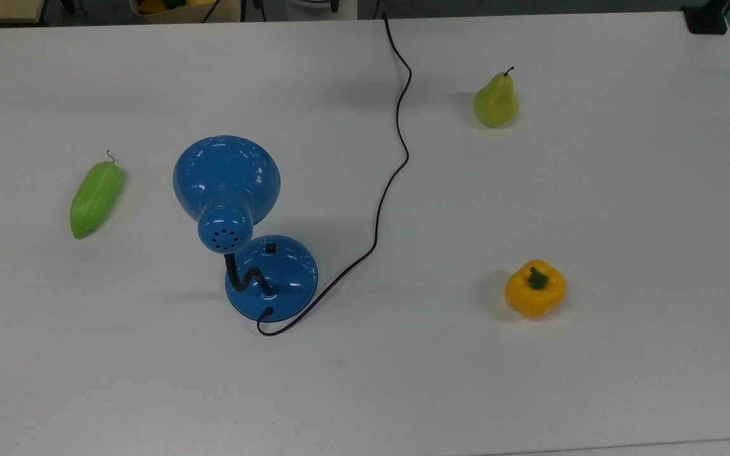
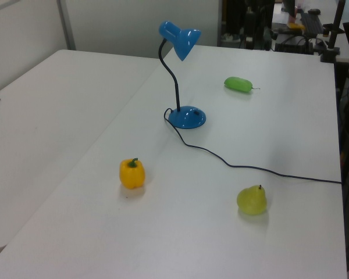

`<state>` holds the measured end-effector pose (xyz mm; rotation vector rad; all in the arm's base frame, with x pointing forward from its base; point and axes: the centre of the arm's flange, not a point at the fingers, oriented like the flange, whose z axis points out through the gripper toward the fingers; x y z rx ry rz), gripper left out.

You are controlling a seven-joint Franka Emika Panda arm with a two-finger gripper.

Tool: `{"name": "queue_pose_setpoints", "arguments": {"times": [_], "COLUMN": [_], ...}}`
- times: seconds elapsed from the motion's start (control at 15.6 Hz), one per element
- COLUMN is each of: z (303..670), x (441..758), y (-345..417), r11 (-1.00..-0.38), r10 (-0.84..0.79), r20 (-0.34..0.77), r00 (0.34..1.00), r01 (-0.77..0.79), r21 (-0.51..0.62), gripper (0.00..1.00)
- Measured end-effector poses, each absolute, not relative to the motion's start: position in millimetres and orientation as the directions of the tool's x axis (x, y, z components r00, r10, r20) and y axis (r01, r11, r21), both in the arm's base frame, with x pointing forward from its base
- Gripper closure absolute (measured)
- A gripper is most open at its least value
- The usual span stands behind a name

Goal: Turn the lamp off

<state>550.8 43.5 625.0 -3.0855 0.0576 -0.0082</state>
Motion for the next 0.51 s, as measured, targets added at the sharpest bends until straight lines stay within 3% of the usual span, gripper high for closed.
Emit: {"name": "queue_pose_setpoints", "arguments": {"times": [0.51], "z": [644], "x": [563], "y": [21], "r11": [-0.998], "r10": [0.006], "r20": [0.095], "r00": [0.995], "r01": [0.013], "r21": [-0.069], "gripper": [0.0]}}
